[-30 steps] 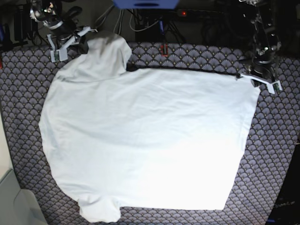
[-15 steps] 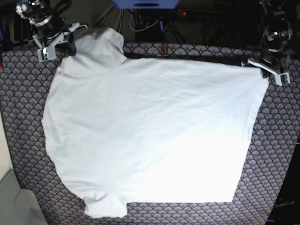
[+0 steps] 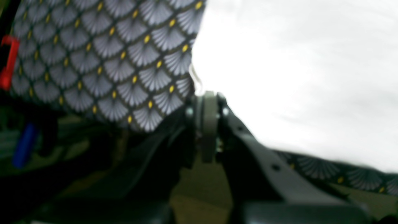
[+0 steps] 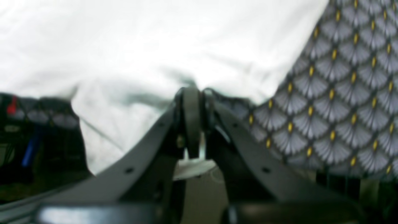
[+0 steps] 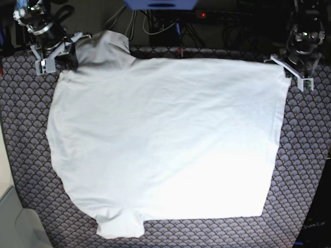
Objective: Fold the T-shirt properly
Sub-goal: 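Lift the shoulder edge and pull it toward the robot with both grippers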
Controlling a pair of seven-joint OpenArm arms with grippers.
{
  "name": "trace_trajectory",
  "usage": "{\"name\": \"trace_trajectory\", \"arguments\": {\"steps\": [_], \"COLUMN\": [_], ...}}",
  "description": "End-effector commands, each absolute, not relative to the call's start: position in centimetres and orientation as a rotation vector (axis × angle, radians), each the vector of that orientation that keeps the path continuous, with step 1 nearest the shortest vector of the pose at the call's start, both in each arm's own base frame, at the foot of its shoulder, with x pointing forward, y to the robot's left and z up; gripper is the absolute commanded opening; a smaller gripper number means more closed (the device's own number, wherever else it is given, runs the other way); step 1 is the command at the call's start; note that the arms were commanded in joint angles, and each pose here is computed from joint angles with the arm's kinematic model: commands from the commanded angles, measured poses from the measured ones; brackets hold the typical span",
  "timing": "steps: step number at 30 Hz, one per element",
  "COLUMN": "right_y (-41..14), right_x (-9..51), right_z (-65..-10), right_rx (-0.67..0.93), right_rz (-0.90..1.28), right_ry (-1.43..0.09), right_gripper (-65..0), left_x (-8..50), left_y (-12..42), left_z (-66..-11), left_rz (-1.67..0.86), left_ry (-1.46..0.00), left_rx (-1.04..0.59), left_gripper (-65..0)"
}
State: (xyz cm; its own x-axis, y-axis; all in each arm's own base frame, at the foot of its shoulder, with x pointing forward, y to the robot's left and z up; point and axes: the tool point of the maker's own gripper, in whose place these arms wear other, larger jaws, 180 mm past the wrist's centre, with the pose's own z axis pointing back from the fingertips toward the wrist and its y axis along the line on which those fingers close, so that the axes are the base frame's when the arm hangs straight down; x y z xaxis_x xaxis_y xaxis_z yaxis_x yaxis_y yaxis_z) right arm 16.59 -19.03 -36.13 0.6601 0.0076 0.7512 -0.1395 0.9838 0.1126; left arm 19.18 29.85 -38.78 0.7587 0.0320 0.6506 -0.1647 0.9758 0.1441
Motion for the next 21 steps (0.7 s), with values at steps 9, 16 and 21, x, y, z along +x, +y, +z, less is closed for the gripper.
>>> {"name": "trace_trajectory", "arguments": {"steps": [9, 16, 21], "right_y": [-19.7, -20.0, -20.4], "right_x": [19.8, 22.6, 24.3], "right_z": [-33.4, -31.7, -31.1], "right_rx": [0.139, 0.124, 0.102], "right_rz": [0.158, 0.177, 0.202], "right_ry": [-0.95, -1.026, -1.023], "right_gripper": [-65.0, -65.0, -65.0], "left_x": [23.6, 26.2, 28.1], "left_y": [30.3, 30.3, 30.7], "left_z": [-35.3, -34.2, -34.0], "left_rz": [0.089, 0.109, 0.145], "left_ry": [-0.837, -0.874, -0.852], "left_rx": [0.219, 0.209, 0.196], "left_gripper": [-64.3, -64.3, -64.3]}}
